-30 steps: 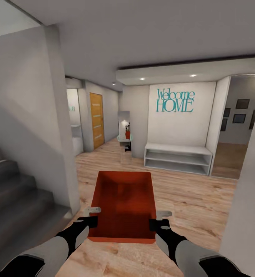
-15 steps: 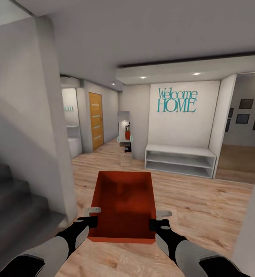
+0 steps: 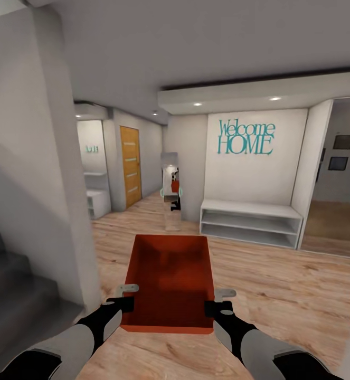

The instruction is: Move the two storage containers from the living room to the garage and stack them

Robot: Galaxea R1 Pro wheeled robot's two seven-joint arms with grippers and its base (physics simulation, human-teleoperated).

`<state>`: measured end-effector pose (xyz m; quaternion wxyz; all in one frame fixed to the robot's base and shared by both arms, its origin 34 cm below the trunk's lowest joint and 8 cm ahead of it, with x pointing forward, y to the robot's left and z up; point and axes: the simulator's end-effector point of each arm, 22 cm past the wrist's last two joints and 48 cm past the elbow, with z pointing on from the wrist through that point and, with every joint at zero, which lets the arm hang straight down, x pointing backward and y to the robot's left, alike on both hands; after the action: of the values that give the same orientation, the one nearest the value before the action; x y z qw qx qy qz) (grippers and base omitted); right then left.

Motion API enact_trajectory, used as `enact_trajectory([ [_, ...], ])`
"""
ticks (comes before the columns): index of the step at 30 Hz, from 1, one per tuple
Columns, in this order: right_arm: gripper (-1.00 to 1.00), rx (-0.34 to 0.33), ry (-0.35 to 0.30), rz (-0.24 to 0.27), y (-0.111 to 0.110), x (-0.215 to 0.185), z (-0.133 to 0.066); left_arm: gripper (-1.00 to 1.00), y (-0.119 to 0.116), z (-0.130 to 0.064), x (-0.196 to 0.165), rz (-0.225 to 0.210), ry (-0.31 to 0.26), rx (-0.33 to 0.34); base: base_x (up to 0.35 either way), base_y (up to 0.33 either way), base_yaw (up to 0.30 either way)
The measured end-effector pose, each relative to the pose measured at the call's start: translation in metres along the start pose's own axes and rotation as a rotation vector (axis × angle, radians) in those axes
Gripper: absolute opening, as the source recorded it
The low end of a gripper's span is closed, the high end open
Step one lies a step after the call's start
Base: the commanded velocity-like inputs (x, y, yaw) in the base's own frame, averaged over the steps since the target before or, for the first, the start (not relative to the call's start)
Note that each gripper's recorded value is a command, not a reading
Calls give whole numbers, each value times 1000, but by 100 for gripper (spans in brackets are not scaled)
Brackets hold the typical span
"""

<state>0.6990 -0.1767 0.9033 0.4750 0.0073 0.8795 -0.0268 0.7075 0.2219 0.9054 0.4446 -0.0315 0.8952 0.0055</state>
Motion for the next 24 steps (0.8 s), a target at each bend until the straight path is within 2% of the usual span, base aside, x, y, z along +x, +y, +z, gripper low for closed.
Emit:
enact_trajectory([
  [24,-100,0,1,0,0,0,0,-100,0,0,0,0,1,0,323,0,0],
])
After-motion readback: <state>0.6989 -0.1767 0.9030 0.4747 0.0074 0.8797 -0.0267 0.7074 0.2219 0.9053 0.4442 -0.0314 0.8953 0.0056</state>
